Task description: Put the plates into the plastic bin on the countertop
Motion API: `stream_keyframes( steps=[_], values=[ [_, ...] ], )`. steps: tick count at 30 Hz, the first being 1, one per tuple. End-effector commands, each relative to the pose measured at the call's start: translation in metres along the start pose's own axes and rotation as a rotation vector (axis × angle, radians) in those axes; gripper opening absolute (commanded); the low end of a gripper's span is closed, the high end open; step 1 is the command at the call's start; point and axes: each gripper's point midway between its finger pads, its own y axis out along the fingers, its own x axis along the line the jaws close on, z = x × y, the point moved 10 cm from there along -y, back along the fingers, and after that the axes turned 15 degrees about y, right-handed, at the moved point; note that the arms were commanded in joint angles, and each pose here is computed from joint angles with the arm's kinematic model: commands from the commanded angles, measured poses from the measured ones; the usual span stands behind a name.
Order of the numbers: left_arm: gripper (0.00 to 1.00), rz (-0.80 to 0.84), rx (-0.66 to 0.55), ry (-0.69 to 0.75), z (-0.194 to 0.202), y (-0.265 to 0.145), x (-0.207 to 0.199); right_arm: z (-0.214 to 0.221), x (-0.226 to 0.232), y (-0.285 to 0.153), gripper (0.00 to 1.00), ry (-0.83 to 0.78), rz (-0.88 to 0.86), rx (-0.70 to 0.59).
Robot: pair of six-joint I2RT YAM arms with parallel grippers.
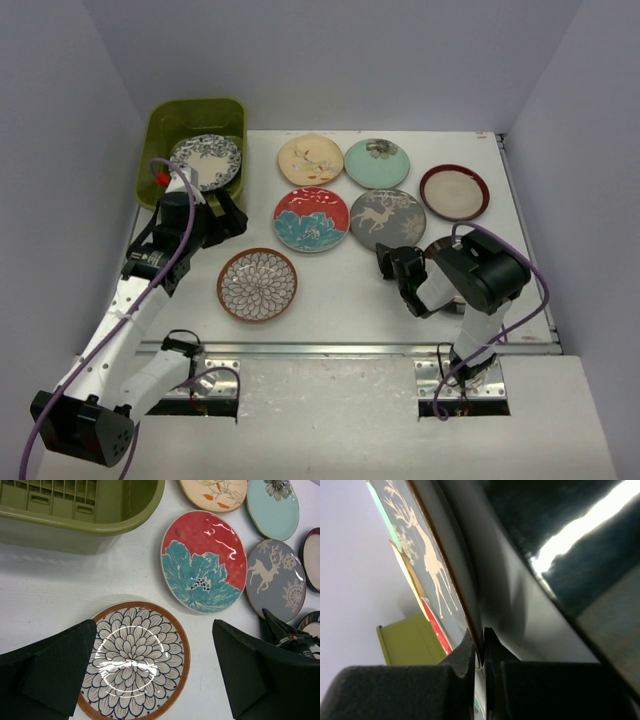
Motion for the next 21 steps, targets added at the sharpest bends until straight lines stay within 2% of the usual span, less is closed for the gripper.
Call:
stream_keyframes(
  steps=[1, 6, 12, 21],
  values=[
    [1.0, 0.056, -0.061, 0.012, -0.015, -0.003, -0.008, -0.024, -0.037, 0.001, 0.0, -0.039, 0.151, -0.055],
    [1.0, 0.069, -0.066, 0.007, -0.015, -0.004, -0.009, -0.015, -0.016, -0.013, 0.0, -0.032, 0.035, 0.039],
    [1.0, 0.135, -0.097, -0.009, -0.02, -0.012, -0.015, 0.003, 0.029, -0.023, 0.0, -0.096, -0.13, 0.15],
    [1.0, 0.158, -0.121, -0.029, -0.023, -0.015, -0.017, 0.018, 0.068, -0.038, 0.0, -0.193, -0.238, 0.307]
  ],
)
